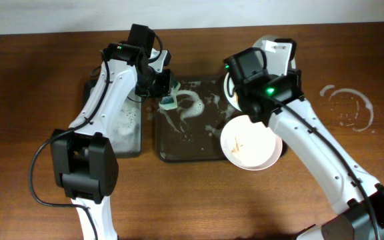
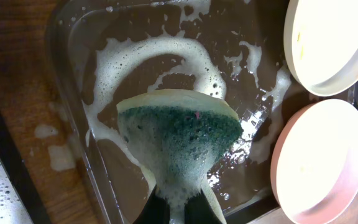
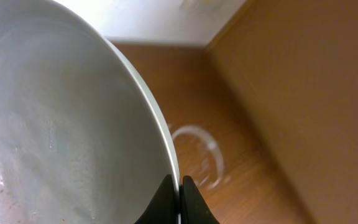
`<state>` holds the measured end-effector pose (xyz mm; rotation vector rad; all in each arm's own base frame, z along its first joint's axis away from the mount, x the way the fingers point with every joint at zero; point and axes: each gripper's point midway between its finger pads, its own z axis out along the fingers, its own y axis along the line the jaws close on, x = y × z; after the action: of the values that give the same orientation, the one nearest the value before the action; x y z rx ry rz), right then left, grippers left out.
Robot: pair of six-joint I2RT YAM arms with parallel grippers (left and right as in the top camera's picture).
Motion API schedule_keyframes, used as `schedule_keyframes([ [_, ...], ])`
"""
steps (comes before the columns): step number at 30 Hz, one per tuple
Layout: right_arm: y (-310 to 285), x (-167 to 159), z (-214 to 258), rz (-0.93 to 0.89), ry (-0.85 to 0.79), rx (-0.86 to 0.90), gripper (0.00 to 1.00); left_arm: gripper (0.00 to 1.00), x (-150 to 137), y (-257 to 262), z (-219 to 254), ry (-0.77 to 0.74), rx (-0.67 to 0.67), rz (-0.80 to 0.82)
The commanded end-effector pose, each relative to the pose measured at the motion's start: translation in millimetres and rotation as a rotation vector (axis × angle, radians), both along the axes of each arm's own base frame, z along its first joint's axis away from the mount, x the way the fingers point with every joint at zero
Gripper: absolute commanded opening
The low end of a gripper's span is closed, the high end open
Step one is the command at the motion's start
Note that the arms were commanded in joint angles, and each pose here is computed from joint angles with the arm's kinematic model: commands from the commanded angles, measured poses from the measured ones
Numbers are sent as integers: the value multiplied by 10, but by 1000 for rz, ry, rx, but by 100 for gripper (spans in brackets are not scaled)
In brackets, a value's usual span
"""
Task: Clean dirty plates on tray and stack at the side
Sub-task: 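Lift the scrubbed plate with the right gripper, sponge moved aside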
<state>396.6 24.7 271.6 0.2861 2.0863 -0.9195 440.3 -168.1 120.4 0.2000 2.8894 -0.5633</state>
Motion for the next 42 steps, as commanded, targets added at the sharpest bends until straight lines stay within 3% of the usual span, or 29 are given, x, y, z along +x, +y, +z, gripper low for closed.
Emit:
schedule_keyframes([
  [1, -116, -37, 302, -92, -69, -213, 4, 1, 22, -5, 153, -35, -7, 5],
  [11, 45, 262, 342, -54, -28, -334, 4, 1, 22, -5, 153, -35, -7, 5],
  [15, 181, 354, 301, 24, -6, -309, 4, 1, 22, -5, 153, -33, -7, 9],
  [27, 315, 395, 342, 51, -52, -281, 4, 1, 19, -5, 152, -29, -9, 16],
  [30, 322, 345, 497, 42, -31, -354, 4, 1, 20, -5, 152, -28, -9, 19],
  [34, 493, 455, 392, 161, -18, -284, 4, 1, 29, -6, 155, -24, -14, 39],
  [42, 343, 357, 499, 68, -29, -337, 4, 1, 28, -7, 155, -23, -14, 39],
])
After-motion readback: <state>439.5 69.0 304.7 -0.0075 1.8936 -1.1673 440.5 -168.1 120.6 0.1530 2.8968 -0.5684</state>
